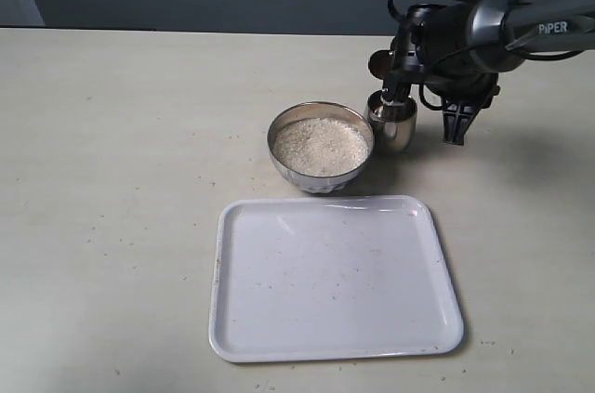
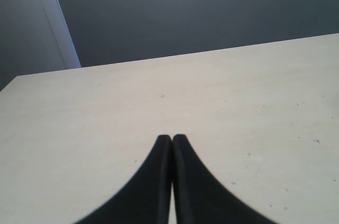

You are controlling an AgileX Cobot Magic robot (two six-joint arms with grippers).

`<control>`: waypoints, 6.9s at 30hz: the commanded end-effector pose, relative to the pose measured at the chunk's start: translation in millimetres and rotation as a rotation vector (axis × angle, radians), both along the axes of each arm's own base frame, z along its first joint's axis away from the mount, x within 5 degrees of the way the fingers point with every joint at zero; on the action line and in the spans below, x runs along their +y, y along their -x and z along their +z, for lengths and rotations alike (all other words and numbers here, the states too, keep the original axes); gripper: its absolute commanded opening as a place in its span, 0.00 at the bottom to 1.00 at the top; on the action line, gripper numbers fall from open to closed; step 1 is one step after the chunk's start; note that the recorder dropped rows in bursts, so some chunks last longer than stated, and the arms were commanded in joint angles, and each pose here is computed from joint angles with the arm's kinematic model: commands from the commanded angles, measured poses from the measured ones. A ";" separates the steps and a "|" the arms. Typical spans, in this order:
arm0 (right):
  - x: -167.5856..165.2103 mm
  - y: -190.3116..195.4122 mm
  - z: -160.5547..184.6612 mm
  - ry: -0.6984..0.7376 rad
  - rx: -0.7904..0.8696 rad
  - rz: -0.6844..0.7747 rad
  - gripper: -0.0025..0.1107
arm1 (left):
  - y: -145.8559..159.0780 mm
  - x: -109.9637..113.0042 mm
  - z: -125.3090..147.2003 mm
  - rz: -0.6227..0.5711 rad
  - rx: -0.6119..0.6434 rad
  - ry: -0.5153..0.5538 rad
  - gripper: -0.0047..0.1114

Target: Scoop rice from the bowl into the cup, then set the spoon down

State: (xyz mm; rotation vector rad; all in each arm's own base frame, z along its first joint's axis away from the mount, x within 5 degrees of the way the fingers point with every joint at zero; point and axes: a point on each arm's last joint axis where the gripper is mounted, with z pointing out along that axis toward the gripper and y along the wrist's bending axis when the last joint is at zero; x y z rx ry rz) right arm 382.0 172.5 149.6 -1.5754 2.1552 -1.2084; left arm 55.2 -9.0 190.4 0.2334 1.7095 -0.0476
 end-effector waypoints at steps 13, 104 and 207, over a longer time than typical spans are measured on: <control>7.3 4.9 11.5 0.043 -0.078 -0.005 0.01 | 0.4 -0.1 1.7 -0.003 -0.009 0.007 0.04; 76.9 159.7 51.3 -0.510 0.732 -0.143 0.02 | 0.4 -0.1 1.7 -0.003 -0.009 0.007 0.04; -177.0 331.9 44.4 -1.511 -0.907 -0.544 0.02 | 0.4 -0.1 1.7 -0.003 -0.009 0.007 0.04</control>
